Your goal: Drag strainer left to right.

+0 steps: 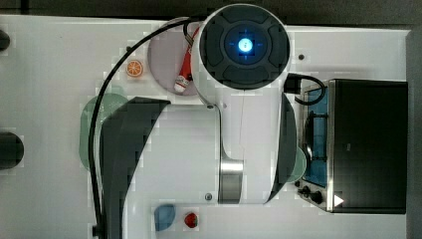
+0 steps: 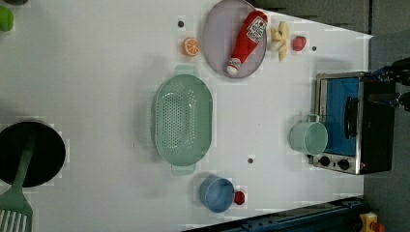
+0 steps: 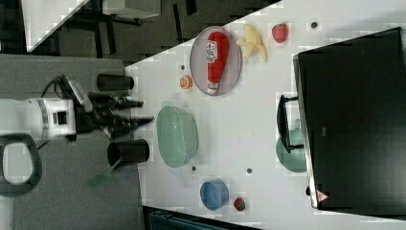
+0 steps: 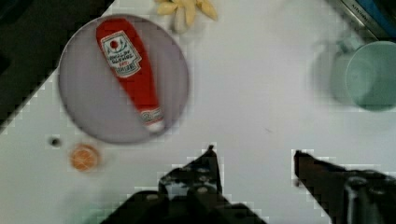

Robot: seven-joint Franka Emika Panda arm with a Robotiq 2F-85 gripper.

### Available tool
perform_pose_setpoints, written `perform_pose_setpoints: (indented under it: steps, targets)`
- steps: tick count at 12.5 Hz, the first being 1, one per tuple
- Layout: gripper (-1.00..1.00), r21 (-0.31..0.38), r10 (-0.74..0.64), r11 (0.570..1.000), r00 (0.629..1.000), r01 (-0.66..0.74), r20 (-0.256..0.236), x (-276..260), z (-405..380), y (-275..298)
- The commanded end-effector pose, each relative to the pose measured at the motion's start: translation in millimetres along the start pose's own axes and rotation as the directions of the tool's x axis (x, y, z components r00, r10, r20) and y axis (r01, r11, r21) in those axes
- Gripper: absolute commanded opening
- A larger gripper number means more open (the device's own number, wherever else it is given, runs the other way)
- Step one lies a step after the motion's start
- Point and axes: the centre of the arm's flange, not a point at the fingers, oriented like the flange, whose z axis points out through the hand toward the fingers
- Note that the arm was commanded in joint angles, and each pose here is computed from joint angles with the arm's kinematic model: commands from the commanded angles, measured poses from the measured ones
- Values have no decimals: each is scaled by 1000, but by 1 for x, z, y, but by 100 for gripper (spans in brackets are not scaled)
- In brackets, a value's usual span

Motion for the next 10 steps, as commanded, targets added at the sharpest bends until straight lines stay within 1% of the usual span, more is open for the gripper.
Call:
perform_pose_setpoints:
  steps: [1, 2, 3, 5, 7, 8, 10]
  targets:
    - [60, 22, 55, 998, 998, -55, -4, -70, -76, 131]
    - [82, 23, 54, 998, 999, -54, -4, -70, -77, 131]
    - [99, 21, 53, 998, 999, -52, -3, -71, -76, 130]
    - [100, 20, 25, 999, 1000, -25, 1, -80, -72, 118]
    - [100, 23, -46, 999, 999, 45, 18, -107, -61, 84]
    - [100, 17, -80, 997, 997, 80, 18, -123, -52, 62]
    - [100, -9, -105, 994, 994, 105, -3, -156, -31, 17]
